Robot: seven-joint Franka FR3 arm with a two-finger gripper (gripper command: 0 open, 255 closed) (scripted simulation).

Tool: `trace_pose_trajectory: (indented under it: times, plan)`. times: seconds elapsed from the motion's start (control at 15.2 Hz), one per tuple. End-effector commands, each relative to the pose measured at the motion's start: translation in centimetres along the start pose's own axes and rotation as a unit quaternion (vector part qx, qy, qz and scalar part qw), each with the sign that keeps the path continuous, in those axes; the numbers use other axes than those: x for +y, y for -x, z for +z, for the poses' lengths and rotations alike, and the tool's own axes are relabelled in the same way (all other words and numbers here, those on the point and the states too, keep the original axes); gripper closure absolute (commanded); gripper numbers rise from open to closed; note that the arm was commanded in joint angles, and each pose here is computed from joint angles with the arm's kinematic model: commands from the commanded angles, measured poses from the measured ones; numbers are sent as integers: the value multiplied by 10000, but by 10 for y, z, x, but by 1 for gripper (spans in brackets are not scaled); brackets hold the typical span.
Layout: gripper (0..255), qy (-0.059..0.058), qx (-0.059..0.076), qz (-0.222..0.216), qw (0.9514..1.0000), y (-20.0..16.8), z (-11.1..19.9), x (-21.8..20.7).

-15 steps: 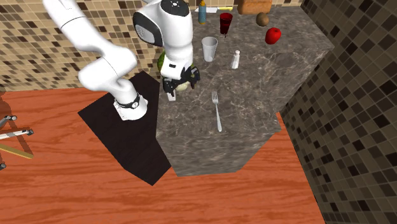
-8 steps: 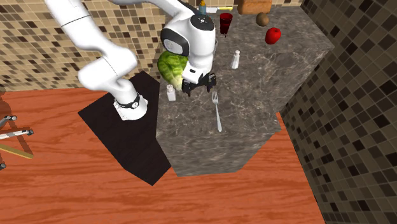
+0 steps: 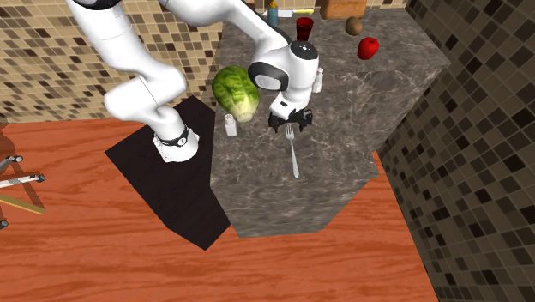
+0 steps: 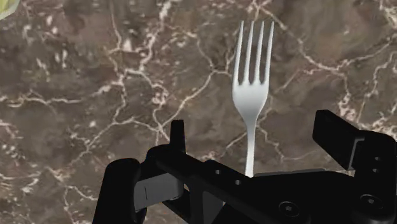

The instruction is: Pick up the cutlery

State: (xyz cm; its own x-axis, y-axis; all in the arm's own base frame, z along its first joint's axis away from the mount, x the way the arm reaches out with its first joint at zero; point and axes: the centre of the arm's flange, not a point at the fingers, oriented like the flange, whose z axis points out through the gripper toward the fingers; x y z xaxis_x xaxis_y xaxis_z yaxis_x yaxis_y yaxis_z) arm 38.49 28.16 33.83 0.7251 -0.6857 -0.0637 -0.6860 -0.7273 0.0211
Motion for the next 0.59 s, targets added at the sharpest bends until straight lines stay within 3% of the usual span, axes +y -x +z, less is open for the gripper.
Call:
trace_pose_trajectory:
  times: [0.0, 0.53]
  plan:
    - [0, -20, -12, 135, 9999, 2, 10, -12]
    - [0, -20, -12, 135, 9999, -1, 45, -13]
